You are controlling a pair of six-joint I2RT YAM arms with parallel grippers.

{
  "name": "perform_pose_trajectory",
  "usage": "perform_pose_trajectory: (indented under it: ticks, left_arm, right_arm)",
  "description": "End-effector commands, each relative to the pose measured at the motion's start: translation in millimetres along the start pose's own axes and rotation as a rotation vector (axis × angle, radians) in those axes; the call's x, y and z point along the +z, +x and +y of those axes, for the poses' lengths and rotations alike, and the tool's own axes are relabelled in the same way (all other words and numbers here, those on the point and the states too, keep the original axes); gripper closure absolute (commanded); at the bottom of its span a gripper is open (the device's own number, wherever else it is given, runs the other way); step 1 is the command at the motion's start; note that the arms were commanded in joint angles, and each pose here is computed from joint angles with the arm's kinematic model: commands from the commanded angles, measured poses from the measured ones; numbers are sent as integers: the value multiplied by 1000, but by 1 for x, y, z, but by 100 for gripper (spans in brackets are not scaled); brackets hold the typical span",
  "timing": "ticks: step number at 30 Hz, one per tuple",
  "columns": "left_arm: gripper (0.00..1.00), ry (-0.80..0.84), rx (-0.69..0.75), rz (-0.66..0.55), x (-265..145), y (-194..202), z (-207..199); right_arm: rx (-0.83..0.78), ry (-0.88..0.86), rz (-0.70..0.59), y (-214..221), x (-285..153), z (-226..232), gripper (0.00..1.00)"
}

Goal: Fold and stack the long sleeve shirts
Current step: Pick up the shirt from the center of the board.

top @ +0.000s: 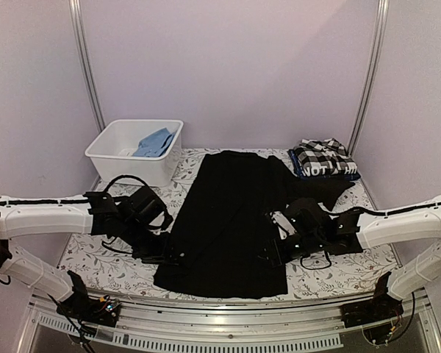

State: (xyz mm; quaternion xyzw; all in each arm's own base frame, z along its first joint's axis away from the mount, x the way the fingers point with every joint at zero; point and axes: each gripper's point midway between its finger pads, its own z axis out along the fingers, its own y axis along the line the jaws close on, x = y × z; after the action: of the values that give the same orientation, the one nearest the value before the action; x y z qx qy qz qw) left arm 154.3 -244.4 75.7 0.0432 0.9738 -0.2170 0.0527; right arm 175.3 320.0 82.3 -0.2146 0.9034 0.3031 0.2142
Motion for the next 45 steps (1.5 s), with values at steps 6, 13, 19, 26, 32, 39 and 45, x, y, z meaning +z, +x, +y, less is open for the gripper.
perform_pose_trajectory:
  ticks: [6, 13, 19, 26, 32, 39, 45]
  left_arm:
    - [58, 130, 227, 13, 16, 18, -69]
    - [58, 153, 358, -49, 40, -16, -123]
    - [58, 185, 462, -36, 73, -42, -178]
    - [57, 222, 534, -7, 109, -54, -229]
    - [56, 176, 575, 27, 138, -43, -254]
    - [56, 66, 652, 63, 155, -9, -258]
    - [58, -12, 747, 83, 163, 26, -261]
  right_arm:
    - [222, 157, -47, 0, -13, -45, 41]
    - [395, 225, -216, -55, -45, -115, 39]
    - [484, 320, -419, -110, -102, -184, 36]
    - [609, 348, -570, -131, -155, -267, 29]
    - [642, 324, -604, -139, -159, -305, 24]
    - [638, 337, -593, -137, -155, -311, 24]
    - [630, 324, -592, -140, -155, -310, 24]
